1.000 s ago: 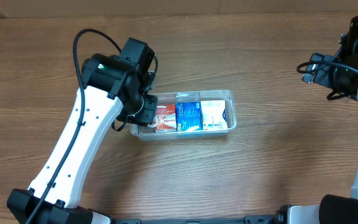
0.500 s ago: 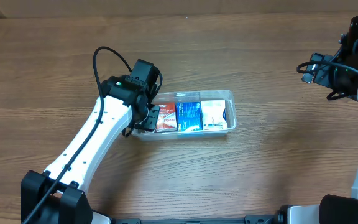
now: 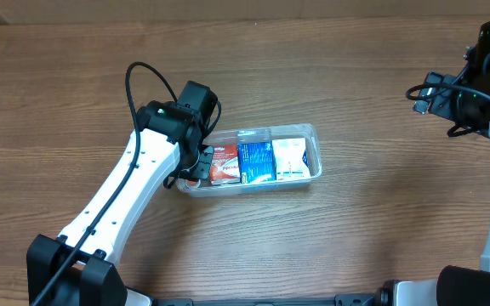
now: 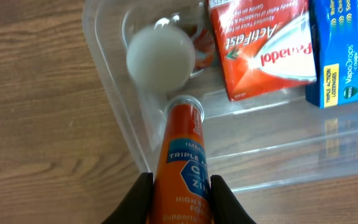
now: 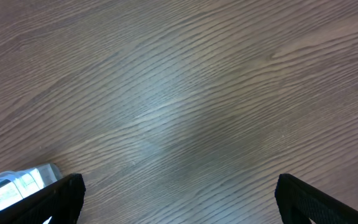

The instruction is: Pack container

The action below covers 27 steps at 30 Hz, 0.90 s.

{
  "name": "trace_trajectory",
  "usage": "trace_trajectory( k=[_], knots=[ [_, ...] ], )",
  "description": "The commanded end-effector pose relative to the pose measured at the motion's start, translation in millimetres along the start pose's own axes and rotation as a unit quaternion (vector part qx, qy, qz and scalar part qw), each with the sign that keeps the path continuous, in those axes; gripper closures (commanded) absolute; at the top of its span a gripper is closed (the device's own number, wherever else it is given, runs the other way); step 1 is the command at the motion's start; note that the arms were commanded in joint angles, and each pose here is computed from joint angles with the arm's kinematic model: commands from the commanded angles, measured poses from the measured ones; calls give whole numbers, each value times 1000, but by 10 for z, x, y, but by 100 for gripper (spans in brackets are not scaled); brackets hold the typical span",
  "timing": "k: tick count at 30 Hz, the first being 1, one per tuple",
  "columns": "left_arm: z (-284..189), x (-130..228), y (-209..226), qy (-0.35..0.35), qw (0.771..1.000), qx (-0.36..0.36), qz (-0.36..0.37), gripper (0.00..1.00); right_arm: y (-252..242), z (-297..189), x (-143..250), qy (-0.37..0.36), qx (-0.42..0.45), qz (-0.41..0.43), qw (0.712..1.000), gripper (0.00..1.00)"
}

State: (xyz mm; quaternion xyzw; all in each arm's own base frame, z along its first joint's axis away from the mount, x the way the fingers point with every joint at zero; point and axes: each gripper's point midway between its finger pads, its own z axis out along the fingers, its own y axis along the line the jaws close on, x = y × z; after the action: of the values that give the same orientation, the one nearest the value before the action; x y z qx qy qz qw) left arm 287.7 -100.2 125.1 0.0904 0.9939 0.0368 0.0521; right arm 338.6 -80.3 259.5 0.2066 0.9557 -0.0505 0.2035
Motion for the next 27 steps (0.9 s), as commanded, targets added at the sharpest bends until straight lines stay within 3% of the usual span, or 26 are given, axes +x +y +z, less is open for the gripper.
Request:
trace_trajectory(
  k=[1, 13, 17, 20, 24, 27],
  knots=[
    [-85, -184, -15, -38, 999, 5, -4, 89, -1, -45, -36, -9, -4, 1, 1000, 0],
    [213, -259, -113, -16, 1000, 15, -2, 85, -1, -45, -36, -9, -4, 1, 1000, 0],
    [214, -272, -118, -18, 1000, 16, -2, 49, -1, -45, -36, -9, -4, 1, 1000, 0],
    [182, -265, -114, -18, 1000, 16, -2, 47, -1, -45, -36, -9, -4, 1, 1000, 0],
    [-209, -304, -80, -35, 999, 20, -4, 50, -1, -45, -36, -9, -4, 1, 1000, 0],
    [-969, -361, 157, -93, 995, -18, -10, 48, -1, -45, -36, -9, -4, 1, 1000, 0]
  ],
)
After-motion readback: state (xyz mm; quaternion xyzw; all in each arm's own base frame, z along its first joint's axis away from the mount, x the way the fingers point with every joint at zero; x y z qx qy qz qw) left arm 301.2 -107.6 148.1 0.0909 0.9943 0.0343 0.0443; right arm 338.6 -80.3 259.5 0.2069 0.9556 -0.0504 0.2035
